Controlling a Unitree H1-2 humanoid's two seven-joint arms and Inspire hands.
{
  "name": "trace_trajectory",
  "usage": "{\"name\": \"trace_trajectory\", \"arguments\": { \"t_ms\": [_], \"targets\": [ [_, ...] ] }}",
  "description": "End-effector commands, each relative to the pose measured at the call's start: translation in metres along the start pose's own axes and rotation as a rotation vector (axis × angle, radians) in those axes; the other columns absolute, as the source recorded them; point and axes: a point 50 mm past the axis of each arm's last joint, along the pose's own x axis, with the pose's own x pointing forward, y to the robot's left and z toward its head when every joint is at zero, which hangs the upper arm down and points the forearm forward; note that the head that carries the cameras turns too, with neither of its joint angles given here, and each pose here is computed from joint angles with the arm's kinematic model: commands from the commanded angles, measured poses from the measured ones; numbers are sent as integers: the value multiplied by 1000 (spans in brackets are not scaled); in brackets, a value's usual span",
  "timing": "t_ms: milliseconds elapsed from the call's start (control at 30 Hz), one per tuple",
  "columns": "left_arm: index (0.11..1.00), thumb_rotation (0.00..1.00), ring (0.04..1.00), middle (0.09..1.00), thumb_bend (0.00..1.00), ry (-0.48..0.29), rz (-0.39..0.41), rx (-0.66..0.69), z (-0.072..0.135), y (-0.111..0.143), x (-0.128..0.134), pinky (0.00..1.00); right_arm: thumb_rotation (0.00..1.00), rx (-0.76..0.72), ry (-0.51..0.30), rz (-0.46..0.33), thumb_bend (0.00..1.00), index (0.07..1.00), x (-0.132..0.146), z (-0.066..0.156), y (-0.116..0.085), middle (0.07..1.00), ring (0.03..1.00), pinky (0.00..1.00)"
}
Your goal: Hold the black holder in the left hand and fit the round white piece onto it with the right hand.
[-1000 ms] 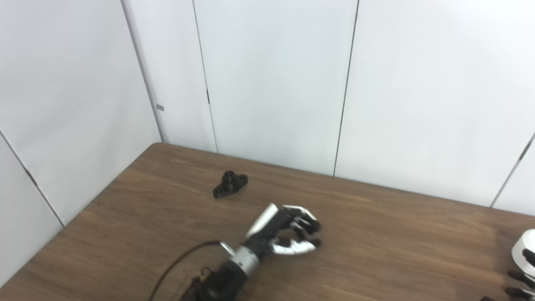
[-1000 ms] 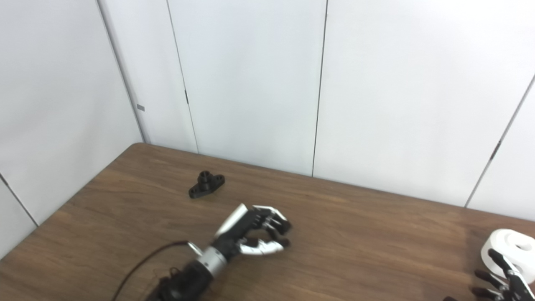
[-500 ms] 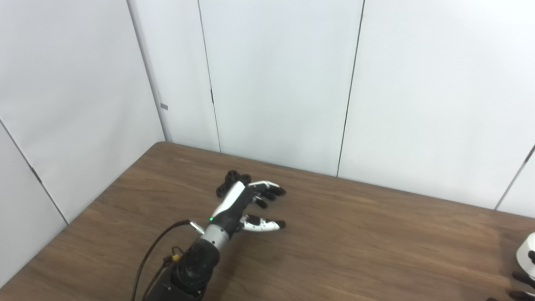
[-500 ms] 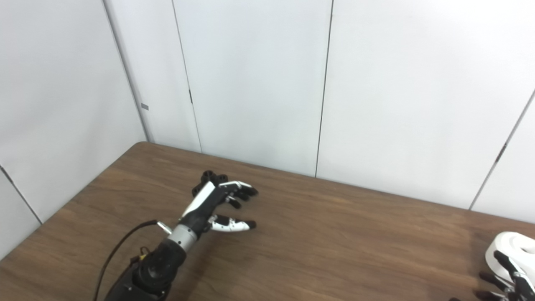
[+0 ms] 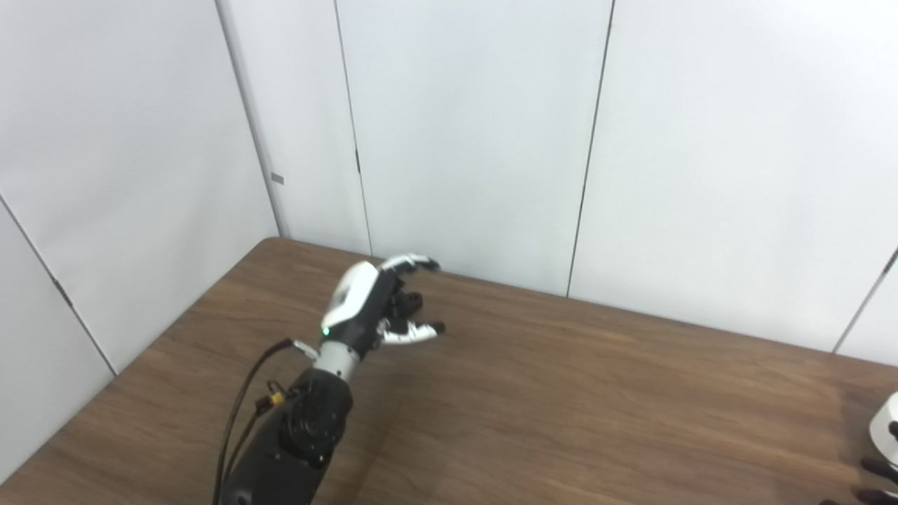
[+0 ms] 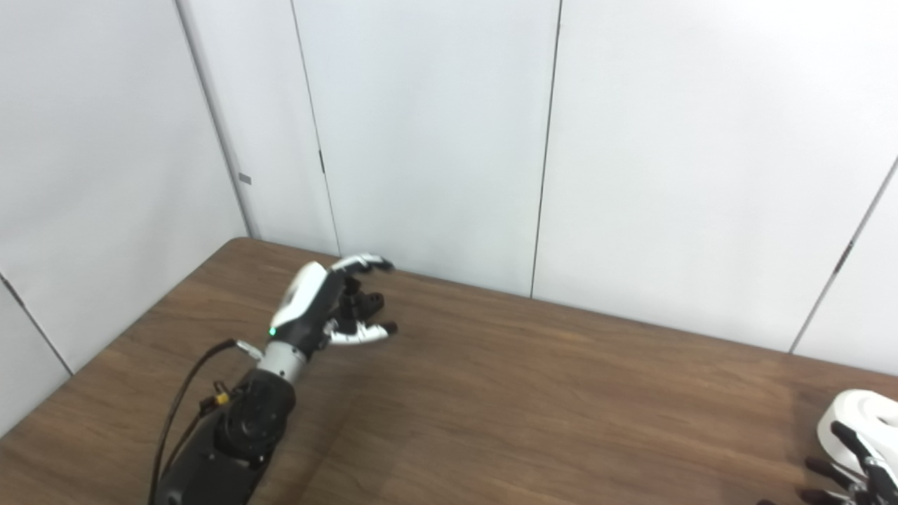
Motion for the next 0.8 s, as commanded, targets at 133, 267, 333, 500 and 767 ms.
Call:
{"name": "trace_trajectory", "arguments": {
  "t_ms": [133,267,333,500,767],
  "targets": [
    [844,141,955,979,769,-46,176,115,12,40,26,759,5,-15,-19,2,711,860,2,4,-9,926,757,546],
    [818,183,994,997,781,-9,208,171,8,47,30,809,11,-15,-22,4,712,859,1,5,-9,927,758,547],
    [807,202,999,1000,793,19,227,203,4,49,31,836,31,-12,-21,5,715,859,1,4,-10,928,759,549],
    [778,228,1000,1000,880,135,203,235,-10,50,36,975,32,-10,-19,3,718,861,-1,5,-11,931,759,548],
    [781,378,1000,1000,1000,277,88,255,-25,42,38,1000,65,-18,-23,0,726,853,-3,5,-14,923,755,556]
  ]
}}
